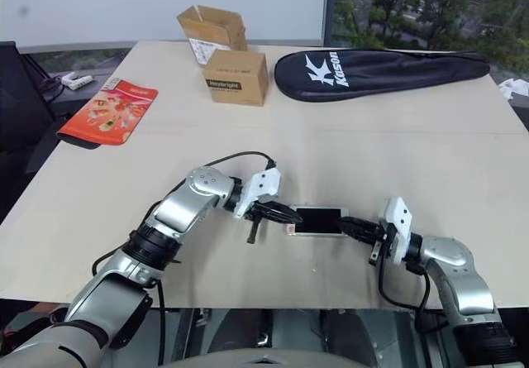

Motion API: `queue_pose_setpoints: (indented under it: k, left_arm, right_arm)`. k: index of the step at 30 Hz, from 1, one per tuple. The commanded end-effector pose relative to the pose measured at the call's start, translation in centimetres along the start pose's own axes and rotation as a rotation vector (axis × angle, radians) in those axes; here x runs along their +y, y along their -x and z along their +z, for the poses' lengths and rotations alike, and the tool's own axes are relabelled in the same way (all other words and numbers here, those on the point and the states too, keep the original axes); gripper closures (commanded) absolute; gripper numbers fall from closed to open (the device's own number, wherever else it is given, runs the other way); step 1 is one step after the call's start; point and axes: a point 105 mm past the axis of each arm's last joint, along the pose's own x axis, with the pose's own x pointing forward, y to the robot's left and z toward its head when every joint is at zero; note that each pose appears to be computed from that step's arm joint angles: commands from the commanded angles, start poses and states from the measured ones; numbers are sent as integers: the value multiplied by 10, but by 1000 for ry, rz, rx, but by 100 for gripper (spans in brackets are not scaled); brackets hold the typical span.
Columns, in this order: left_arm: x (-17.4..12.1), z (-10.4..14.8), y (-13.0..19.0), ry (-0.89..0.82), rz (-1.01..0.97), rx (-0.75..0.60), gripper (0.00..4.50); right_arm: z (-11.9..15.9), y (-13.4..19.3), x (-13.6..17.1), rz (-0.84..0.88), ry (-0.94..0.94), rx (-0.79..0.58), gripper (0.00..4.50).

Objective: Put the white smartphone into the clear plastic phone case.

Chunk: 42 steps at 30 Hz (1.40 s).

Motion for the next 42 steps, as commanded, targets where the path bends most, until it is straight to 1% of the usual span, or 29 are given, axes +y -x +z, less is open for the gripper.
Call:
queue_pose_setpoints:
  k: [1,3,10,11,14,16,18,21,22,24,26,28,30,31,32,34,36,37,40,42]
  left_arm:
    - [-4,-10,-5,15,-11,41,450]
    - [-6,-10,-5,17,-14,40,450]
    - [-7,-12,-6,22,-12,42,450]
    - [-7,-11,-6,22,-11,42,450]
    - [-7,-11,-6,24,-10,40,450]
    - [-7,-11,-7,24,-10,39,450]
    - [-7,-11,-7,24,-11,38,450]
    - [-6,-10,-8,23,-7,32,450]
    - [-5,-9,-7,23,-2,25,450]
    - [-1,-3,-3,23,32,-24,450]
    - [3,9,5,26,74,-110,450]
    - [5,21,15,24,112,-196,450]
    - [9,27,30,10,176,-253,450]
    - [10,26,39,10,215,-260,399]
    - [10,24,47,20,238,-255,381]
    - [7,17,61,39,270,-239,296]
    - [5,7,78,66,332,-232,195]
    - [3,3,84,82,352,-233,151]
    - [-15,-11,101,123,379,-233,12]
    - [-22,-19,109,112,450,-214,5]
  right_arm:
    - [-57,9,2,-16,-59,265,441]
    - [-71,13,6,2,-52,366,441]
    - [-99,22,14,19,-129,581,441]
    - [-99,22,14,18,-130,589,441]
    - [-88,16,5,-44,-182,526,441]
    - [-87,18,-5,-100,-182,535,441]
    - [-87,20,-10,-116,-163,549,441]
    - [-75,17,-10,-113,-158,489,441]
    - [-66,14,-12,-121,-160,434,441]
    - [-37,10,-11,-98,-103,292,441]
    - [-15,13,-10,-104,-54,197,441]
    - [3,17,-8,-96,-13,127,386]
    - [28,23,-6,-87,19,0,316]
    - [39,29,-7,-85,27,-51,265]
    - [46,36,-9,-90,40,-74,228]
    - [48,51,-14,-99,68,-56,137]
    - [47,68,-23,-118,89,-18,36]
    - [47,75,-26,-126,92,-6,2]
    - [43,97,-38,-136,96,58,0]
    - [38,107,-45,-124,96,105,0]
